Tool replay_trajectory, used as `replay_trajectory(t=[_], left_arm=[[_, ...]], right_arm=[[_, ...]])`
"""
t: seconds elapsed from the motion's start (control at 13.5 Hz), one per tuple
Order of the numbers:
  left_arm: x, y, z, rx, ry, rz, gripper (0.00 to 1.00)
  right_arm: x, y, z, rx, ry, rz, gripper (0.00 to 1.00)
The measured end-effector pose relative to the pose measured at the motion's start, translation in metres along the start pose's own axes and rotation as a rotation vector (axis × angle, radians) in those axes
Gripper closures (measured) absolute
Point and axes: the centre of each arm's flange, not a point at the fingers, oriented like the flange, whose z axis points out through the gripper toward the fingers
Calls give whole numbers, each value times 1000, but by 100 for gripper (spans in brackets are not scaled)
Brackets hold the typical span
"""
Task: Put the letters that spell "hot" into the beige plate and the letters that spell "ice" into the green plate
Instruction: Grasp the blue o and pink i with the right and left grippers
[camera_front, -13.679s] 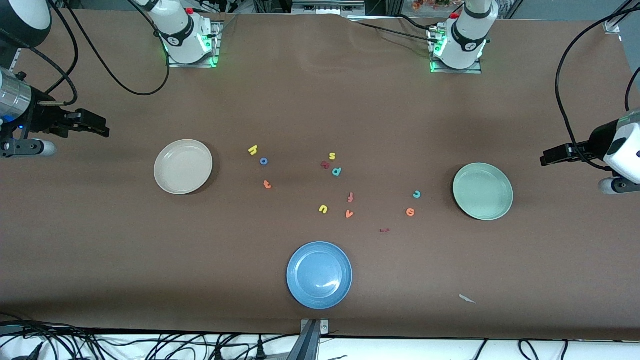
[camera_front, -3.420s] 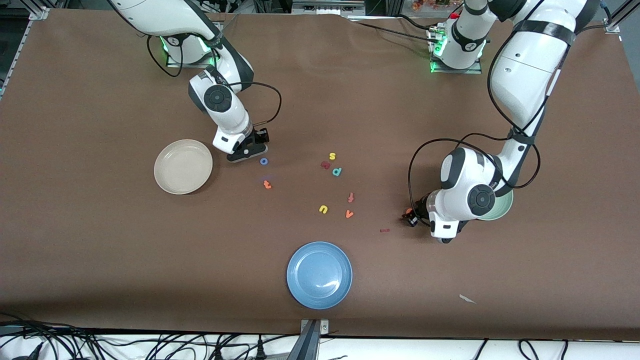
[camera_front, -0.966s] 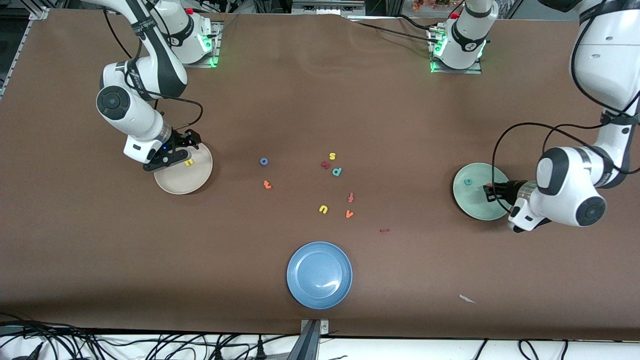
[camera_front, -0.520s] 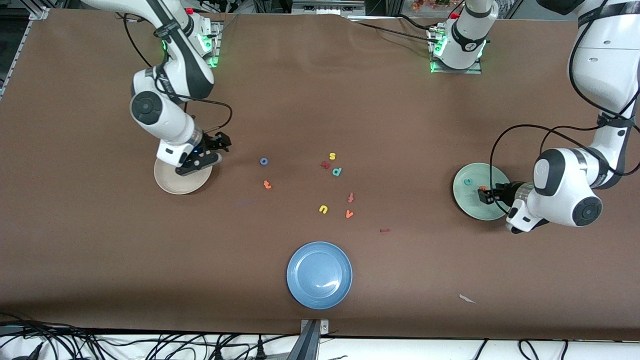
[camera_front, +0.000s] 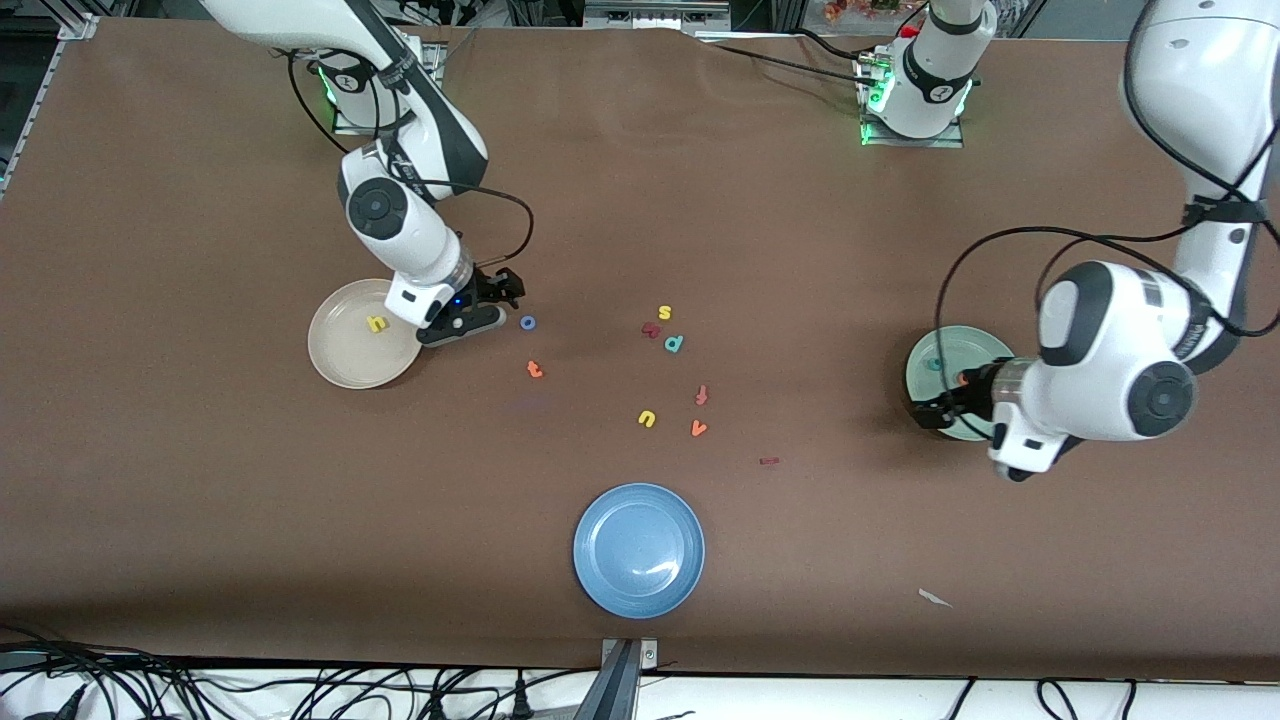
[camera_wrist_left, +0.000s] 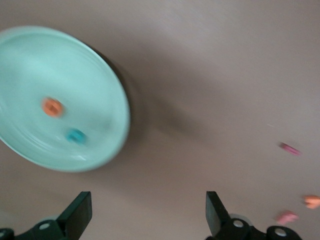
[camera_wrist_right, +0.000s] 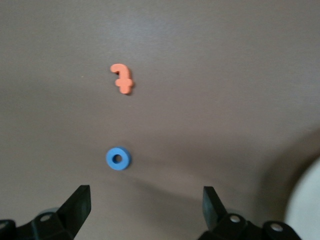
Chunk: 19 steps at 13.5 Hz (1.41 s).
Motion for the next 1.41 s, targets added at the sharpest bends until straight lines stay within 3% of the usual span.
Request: replay_trajectory(t=[0.45,0.52,0.97,1.41], left_arm=[[-26,88,42,-178,69,-371,0],[-29,97,52,-192,71,-424,0],[-42,136,118,-243,171,-638,0],[-26,154,146,-271,179,-751,0]], right_arm=[[-5,-28,21,11,2,3,1],[-5,-28,24,10,-1,0,4],[-8,-34,46,-2,16,-35,4],[0,-27,57,-26,25,-62,11]])
